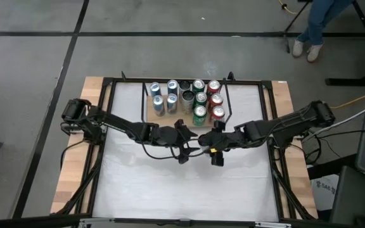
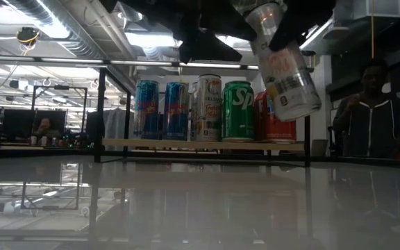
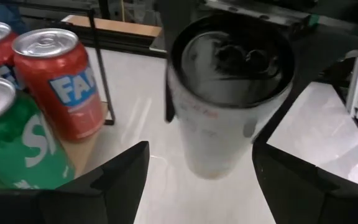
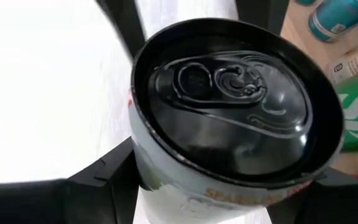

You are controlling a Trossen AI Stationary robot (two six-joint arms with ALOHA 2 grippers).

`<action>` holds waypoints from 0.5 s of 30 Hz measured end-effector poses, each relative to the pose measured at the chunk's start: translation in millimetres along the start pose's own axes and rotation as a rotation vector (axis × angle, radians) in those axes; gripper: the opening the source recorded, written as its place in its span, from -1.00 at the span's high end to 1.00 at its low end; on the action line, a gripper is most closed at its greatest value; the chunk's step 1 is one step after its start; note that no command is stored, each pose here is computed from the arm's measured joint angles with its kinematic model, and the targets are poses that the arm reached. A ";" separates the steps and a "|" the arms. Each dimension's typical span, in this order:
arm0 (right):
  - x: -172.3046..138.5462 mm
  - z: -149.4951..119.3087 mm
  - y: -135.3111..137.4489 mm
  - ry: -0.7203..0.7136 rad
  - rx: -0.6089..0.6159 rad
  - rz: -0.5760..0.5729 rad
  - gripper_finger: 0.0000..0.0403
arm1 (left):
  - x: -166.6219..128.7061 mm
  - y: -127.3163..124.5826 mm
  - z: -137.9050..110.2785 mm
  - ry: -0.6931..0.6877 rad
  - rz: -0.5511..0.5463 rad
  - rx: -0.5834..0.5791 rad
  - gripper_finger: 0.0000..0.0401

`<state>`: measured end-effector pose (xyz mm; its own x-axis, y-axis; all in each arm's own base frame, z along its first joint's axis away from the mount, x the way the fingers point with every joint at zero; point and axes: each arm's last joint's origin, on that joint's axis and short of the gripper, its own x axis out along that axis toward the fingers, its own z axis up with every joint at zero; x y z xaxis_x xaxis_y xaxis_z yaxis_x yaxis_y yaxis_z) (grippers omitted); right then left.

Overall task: Sort soda cans
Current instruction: Put the white-yellow soda can on the shelf and align with the other white-yellow soda cans

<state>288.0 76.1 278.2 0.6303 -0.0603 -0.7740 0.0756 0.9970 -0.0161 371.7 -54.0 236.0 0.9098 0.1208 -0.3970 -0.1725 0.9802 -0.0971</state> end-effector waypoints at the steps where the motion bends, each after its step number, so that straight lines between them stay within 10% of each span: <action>1: 1.8 0.7 0.6 -0.004 0.001 0.001 -0.22 | -0.1 -0.3 -0.1 0.000 -0.002 0.001 -0.38; 15: 4.9 3.8 1.9 -0.038 0.016 -0.013 -0.22 | -2.6 -10.7 9.3 -0.116 -0.040 0.026 -0.38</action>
<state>294.1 77.5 276.8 0.6577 -0.0758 -0.7494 0.0962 0.9952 -0.0162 374.7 -63.3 246.6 0.9536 0.0976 -0.2849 -0.1270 0.9881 -0.0866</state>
